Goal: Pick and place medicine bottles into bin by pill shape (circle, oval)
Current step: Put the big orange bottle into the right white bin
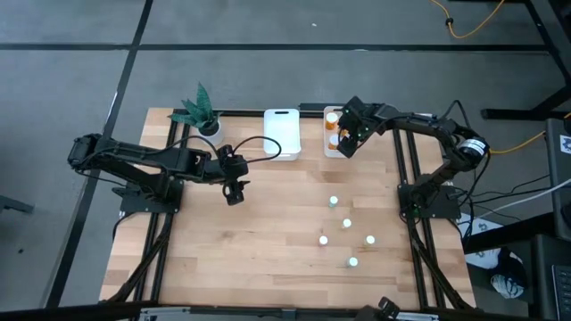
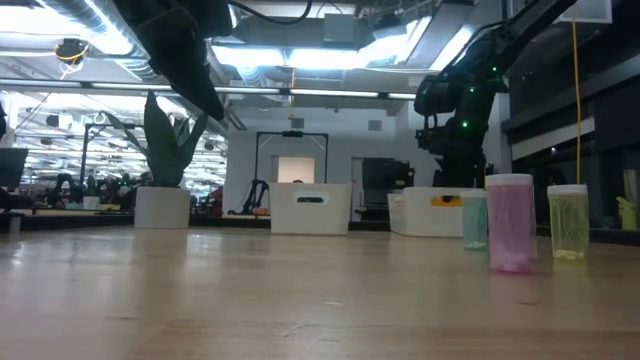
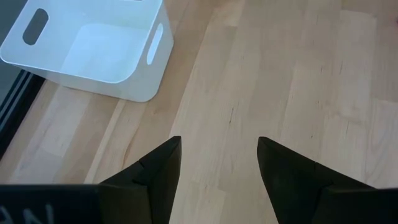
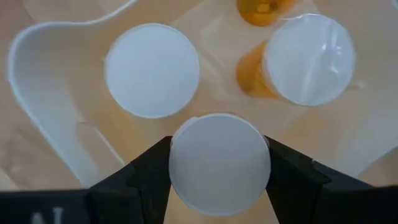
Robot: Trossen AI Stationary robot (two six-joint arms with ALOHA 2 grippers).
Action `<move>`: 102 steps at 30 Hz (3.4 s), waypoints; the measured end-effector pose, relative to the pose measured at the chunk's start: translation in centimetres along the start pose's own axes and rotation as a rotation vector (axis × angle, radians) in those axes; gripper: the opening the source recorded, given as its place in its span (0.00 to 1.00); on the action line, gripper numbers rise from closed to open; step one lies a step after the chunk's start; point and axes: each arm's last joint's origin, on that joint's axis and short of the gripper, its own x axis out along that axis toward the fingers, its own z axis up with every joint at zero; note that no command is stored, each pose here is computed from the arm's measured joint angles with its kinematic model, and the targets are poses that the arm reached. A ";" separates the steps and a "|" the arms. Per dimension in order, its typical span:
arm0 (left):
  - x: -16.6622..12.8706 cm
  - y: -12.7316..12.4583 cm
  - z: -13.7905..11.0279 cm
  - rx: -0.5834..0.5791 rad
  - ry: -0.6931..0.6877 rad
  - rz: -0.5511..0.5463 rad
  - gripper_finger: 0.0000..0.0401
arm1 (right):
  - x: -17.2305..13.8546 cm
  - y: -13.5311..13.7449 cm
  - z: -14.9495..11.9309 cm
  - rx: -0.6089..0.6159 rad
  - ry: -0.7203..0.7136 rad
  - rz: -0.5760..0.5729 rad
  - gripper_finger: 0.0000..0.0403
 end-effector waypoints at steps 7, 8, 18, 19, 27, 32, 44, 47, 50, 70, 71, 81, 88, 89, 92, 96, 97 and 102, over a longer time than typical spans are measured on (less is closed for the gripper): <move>0.0 0.0 0.0 0.001 0.000 0.000 0.50 | 0.0 0.1 0.1 -0.012 -0.010 0.048 0.55; 0.0 0.0 0.0 0.000 0.000 0.000 0.50 | 0.0 0.1 0.1 -0.023 -0.016 0.063 0.55; 0.0 0.0 0.0 0.000 0.000 0.000 0.50 | 0.0 -0.1 0.2 -0.022 -0.031 0.070 0.56; 0.0 0.0 0.0 0.000 0.001 0.000 0.50 | 0.0 -0.1 0.2 -0.022 -0.031 0.070 0.56; 0.0 0.0 0.0 0.001 0.000 0.000 0.50 | 0.0 -0.1 0.2 -0.020 -0.029 0.069 0.56; 0.0 0.0 0.0 0.001 0.000 0.000 0.50 | 0.0 -0.1 0.2 -0.018 -0.028 0.069 0.57; 0.0 0.0 0.0 0.005 0.000 0.000 0.50 | 0.0 -0.1 0.2 -0.052 -0.031 0.066 0.59; 0.0 0.0 0.0 0.007 0.000 0.000 0.50 | 0.0 -0.1 0.2 -0.052 -0.032 0.066 0.58; 0.0 0.0 0.0 0.007 0.000 0.000 0.50 | 0.0 -0.1 0.2 -0.051 -0.032 0.066 0.58; 0.0 0.0 0.0 0.008 0.001 0.000 0.50 | -2.4 -0.2 1.5 -0.044 -0.031 0.069 0.58; 0.0 0.0 0.0 0.008 0.001 0.000 0.50 | -2.2 -0.2 1.4 -0.044 -0.028 0.069 0.58; 0.0 0.0 0.0 0.007 0.001 0.000 0.50 | -1.0 -0.1 0.3 -0.042 0.007 0.074 0.58; 0.0 0.0 0.0 0.002 0.001 0.000 0.50 | -1.0 -0.1 0.5 -0.047 -0.009 0.072 0.58; 0.0 0.0 0.0 0.002 0.001 0.000 0.50 | -1.0 -0.1 0.5 -0.046 -0.009 0.074 0.58; 0.0 0.0 0.0 0.002 0.000 -0.001 0.50 | -1.0 -0.1 0.6 -0.044 -0.023 0.077 0.58; 0.0 0.0 0.0 0.001 0.000 0.000 0.50 | -1.1 -0.1 0.7 -0.044 -0.036 0.076 0.62; 0.0 0.0 0.0 0.001 0.001 0.000 0.50 | -1.1 -0.1 0.7 -0.044 -0.036 0.076 0.63; 0.0 0.0 0.0 0.001 0.000 -0.001 0.50 | -1.1 -0.1 0.7 -0.021 -0.034 0.076 0.71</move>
